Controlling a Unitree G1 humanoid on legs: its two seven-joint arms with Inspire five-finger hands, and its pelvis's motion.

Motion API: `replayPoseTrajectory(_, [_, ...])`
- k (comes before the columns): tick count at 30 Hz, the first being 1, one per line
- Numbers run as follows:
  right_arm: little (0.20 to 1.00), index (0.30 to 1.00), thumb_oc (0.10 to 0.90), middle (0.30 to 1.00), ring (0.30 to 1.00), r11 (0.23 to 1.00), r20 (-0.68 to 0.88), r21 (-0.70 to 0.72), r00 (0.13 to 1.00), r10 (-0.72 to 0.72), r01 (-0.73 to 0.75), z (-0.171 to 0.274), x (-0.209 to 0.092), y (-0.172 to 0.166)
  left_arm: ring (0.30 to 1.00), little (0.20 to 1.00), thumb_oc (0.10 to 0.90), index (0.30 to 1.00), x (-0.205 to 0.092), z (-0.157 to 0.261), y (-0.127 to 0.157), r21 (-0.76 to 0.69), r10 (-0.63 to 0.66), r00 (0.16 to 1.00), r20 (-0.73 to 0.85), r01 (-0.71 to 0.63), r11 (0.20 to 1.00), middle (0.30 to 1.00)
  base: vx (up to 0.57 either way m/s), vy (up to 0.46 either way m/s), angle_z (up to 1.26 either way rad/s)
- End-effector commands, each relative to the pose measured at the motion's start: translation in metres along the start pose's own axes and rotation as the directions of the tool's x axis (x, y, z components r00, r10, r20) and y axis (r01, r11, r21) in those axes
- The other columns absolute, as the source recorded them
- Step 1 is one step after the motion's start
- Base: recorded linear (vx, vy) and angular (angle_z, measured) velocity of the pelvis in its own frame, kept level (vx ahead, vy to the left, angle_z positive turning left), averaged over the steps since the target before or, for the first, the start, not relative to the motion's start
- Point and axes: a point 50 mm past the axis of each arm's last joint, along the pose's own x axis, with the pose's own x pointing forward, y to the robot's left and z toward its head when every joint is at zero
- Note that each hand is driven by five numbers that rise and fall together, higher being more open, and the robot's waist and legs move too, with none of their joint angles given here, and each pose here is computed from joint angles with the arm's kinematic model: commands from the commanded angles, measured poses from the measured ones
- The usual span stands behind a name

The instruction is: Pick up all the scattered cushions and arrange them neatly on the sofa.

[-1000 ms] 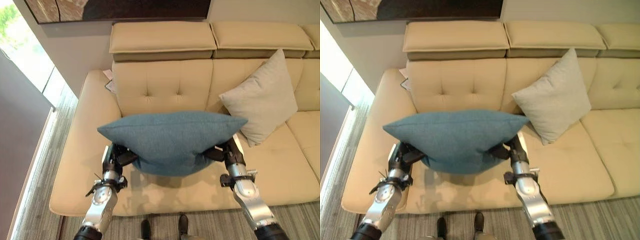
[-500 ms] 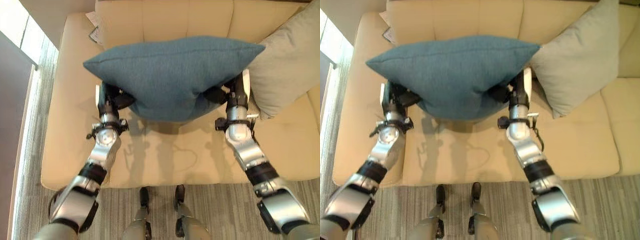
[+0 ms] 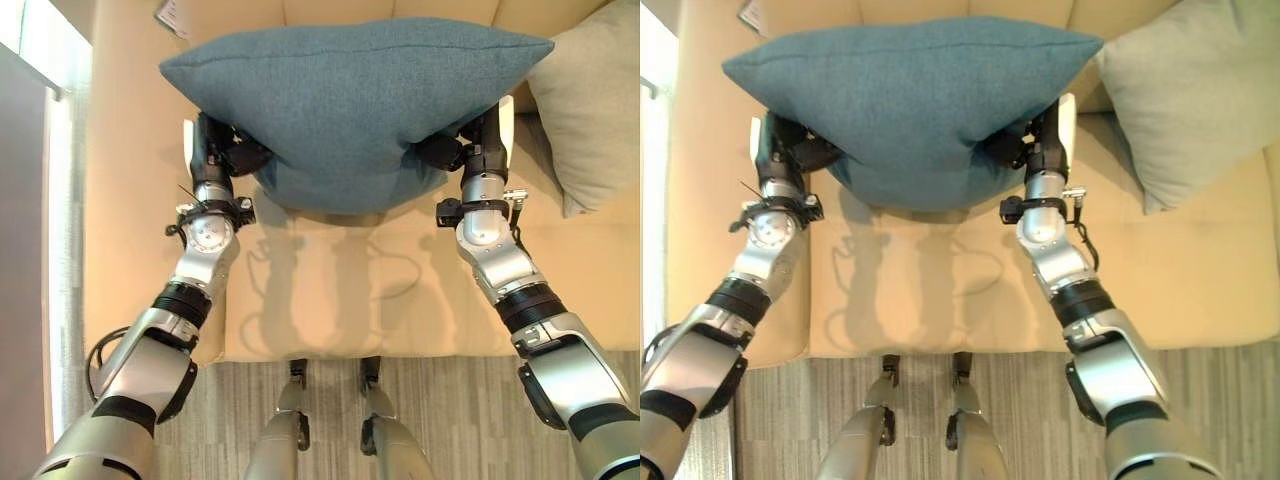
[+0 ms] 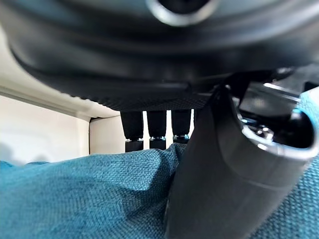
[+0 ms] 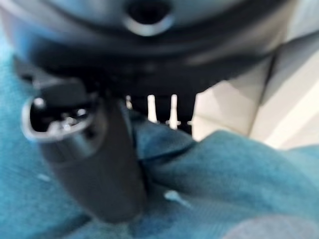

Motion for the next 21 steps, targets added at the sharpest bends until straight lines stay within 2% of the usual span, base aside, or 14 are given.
replayPoseTrajectory(1, [0.3,0.3,0.4,0.3,0.3,0.981,0.326,0.19,0.945,-0.037,-0.027,0.089,0.021,0.014,0.3,0.3,0.4,0.3,0.018,0.083,-0.04,0.015,-0.182,0.92,0.348,0.189,0.982,0.3,-0.03,0.003,0.07])
replayPoseTrajectory(6, [0.3,0.3,0.4,0.3,0.3,0.986,0.31,0.159,0.951,-0.005,-0.047,0.084,0.017,0.024,0.3,0.3,0.4,0.3,0.019,0.084,-0.042,0.055,-0.189,0.917,0.352,0.182,0.982,0.3,0.0,0.0,0.0])
replayPoseTrajectory(7, [0.505,0.505,0.536,0.505,0.505,0.989,0.311,0.139,0.951,0.004,-0.05,0.084,0.018,0.025,0.568,0.568,0.579,0.568,0.019,0.085,-0.043,0.062,-0.188,0.917,0.353,0.177,0.982,0.568,-0.03,-0.013,-0.04])
replayPoseTrajectory(8, [0.589,0.589,0.593,0.589,0.589,0.994,0.308,0.101,0.951,0.013,-0.046,0.083,0.02,0.025,0.787,0.787,0.725,0.787,0.021,0.087,-0.044,0.077,-0.189,0.916,0.353,0.173,0.982,0.787,-0.02,-0.014,-0.05])
replayPoseTrajectory(9, [0.853,0.853,0.769,0.853,0.853,0.994,0.309,0.101,0.951,0.013,-0.046,0.084,0.021,0.025,0.9,0.9,0.8,0.9,0.021,0.087,-0.044,0.076,-0.188,0.916,0.354,0.173,0.982,0.9,-0.03,-0.017,-0.04])
replayPoseTrajectory(10, [0.9,0.9,0.8,0.9,0.9,0.997,0.301,0.076,0.954,0.005,-0.029,0.084,0.025,0.021,0.9,0.9,0.8,0.9,0.024,0.09,-0.044,0.087,-0.184,0.917,0.354,0.164,0.983,0.9,0.0,0.0,0.0])
replayPoseTrajectory(17, [0.9,0.9,0.8,0.9,0.9,0.999,0.312,-0.012,0.95,-0.034,0.04,0.098,0.044,0.005,0.9,0.9,0.8,0.9,0.036,0.101,-0.038,0.105,-0.146,0.928,0.343,0.117,0.988,0.9,0.0,-0.004,-0.01])
replayPoseTrajectory(21, [0.9,0.9,0.8,0.9,0.9,0.975,0.308,-0.139,0.944,-0.122,0.171,0.104,0.06,-0.023,0.9,0.9,0.8,0.9,0.046,0.108,-0.02,0.097,-0.052,0.944,0.327,0.021,0.995,0.9,0.0,-0.005,-0.01])
